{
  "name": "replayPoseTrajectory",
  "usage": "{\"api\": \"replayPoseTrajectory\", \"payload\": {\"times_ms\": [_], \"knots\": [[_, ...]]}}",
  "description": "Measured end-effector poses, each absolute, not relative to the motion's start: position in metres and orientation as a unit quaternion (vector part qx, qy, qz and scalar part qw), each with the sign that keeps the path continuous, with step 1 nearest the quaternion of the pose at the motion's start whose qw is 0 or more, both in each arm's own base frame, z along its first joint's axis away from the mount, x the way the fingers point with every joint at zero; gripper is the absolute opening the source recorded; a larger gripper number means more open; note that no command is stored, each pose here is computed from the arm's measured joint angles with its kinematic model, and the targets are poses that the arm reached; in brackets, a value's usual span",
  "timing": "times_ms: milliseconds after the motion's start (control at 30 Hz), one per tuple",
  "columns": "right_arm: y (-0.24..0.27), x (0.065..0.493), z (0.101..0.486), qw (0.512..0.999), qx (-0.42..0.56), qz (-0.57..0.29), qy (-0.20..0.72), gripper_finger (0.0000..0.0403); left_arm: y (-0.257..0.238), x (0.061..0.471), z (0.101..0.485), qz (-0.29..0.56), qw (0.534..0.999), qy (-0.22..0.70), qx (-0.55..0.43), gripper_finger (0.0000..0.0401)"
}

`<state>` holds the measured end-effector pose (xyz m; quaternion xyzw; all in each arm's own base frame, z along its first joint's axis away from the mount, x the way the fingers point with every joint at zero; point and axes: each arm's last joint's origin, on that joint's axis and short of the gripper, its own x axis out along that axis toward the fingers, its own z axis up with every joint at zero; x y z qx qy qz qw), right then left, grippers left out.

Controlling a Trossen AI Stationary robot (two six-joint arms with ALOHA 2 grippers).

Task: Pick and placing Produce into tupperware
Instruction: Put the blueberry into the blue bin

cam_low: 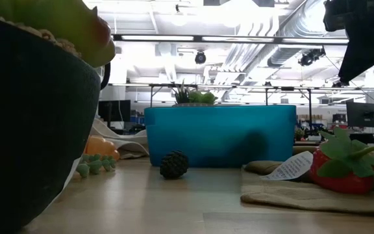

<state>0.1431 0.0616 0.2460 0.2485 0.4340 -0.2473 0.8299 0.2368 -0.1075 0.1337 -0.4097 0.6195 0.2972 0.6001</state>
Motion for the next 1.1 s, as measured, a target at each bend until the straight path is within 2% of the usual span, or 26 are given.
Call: {"api": "replayPoseTrajectory", "payload": {"times_ms": [367, 867, 1100], "knots": [[0.062, 0.143, 0.246, 0.83, 0.248, -0.247, 0.434, 0.0081, -0.112, 0.242, 0.139, 0.269, 0.593, 0.635, -0.415, 0.0052], [0.061, 0.143, 0.246, 0.833, 0.245, -0.252, 0.428, 0.0081, -0.119, 0.262, 0.17, 0.22, 0.628, 0.63, -0.399, 0.005], [0.061, 0.144, 0.246, 0.833, 0.247, -0.252, 0.426, 0.0081, -0.121, 0.27, 0.192, 0.21, 0.659, 0.624, -0.363, 0.0051]]}}
